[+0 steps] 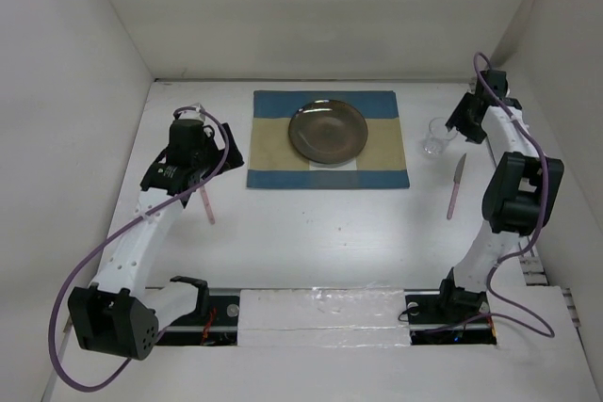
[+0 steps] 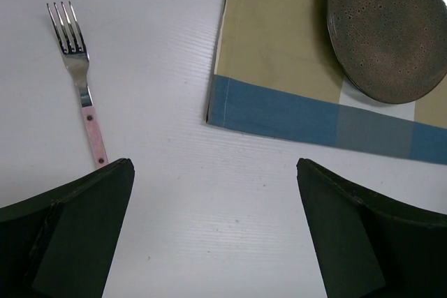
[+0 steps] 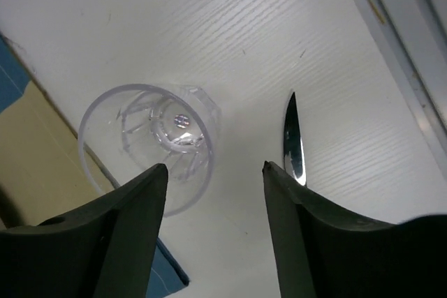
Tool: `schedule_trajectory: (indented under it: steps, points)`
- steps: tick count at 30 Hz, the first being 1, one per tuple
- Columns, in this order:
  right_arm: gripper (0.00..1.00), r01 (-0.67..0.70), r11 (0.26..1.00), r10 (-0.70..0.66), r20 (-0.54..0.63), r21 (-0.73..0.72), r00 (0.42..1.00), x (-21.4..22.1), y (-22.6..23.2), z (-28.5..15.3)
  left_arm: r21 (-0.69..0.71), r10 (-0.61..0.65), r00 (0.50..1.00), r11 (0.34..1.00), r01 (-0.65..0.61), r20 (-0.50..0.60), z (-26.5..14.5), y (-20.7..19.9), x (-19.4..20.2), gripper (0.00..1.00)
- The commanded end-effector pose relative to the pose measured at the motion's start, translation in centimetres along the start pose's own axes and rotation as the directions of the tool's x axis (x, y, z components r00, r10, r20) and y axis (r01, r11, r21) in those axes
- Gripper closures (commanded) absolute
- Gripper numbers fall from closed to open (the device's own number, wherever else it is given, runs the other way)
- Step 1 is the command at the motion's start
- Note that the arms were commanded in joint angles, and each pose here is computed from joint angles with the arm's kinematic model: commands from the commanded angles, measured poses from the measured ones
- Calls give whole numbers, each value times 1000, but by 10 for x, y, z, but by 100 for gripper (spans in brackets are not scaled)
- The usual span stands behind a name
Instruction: Set the dinner table for one person
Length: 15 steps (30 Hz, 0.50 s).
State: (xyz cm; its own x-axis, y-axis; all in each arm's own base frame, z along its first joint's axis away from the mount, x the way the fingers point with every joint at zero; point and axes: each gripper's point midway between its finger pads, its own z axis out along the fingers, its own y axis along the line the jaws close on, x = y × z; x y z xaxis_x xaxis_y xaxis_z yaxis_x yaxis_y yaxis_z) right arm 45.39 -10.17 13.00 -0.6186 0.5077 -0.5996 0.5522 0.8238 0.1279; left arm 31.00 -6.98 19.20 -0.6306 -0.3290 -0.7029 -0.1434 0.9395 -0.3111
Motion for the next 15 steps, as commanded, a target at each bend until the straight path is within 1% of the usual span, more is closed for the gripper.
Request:
schedule_trajectory:
  steps: [1,2,3,5,6,7,8,9,10,11,14,15]
  points:
    - [39,-18,999,18,-4,-43,1000,3,10,18,6,14,999,1000,-14,49,-6,2,-8,0]
    - [47,-16,999,15,-24,-35,1000,9,9,26,6,14,999,1000,-14,49,-6,2,-8,0]
    - [48,-17,999,17,-13,-39,1000,6,10,27,6,14,999,1000,-14,49,-6,2,-8,0]
    - [49,-6,1000,5,-34,-10,999,15,8,38,14,14,999,1000,-15,45,-6,0,-7,0]
    - [56,-6,1000,5,-34,-10,999,15,8,38,14,14,999,1000,-15,45,-6,0,-7,0]
    - [61,-5,1000,4,-42,-6,999,18,8,41,14,14,999,1000,-15,45,-6,0,-7,0]
    - [69,-5,1000,4,-42,-6,999,18,8,41,14,14,999,1000,-15,45,-6,0,-7,0]
    - [89,-5,1000,5,-32,-9,999,16,13,40,14,14,999,1000,-15,45,-6,0,-7,0]
    - [96,-16,1000,16,-12,0,1000,10,12,34,14,14,999,1000,-15,45,-6,0,-7,0]
    - [100,-4,999,4,5,32,1000,10,12,34,14,14,999,1000,-15,45,-6,0,-7,0]
    - [100,22,999,-24,65,28,998,-10,33,13,14,14,999,1000,-15,45,-6,0,-7,0]
    - [100,32,999,-34,62,21,998,-11,40,11,26,13,999,1000,-15,50,-6,-2,-9,0]
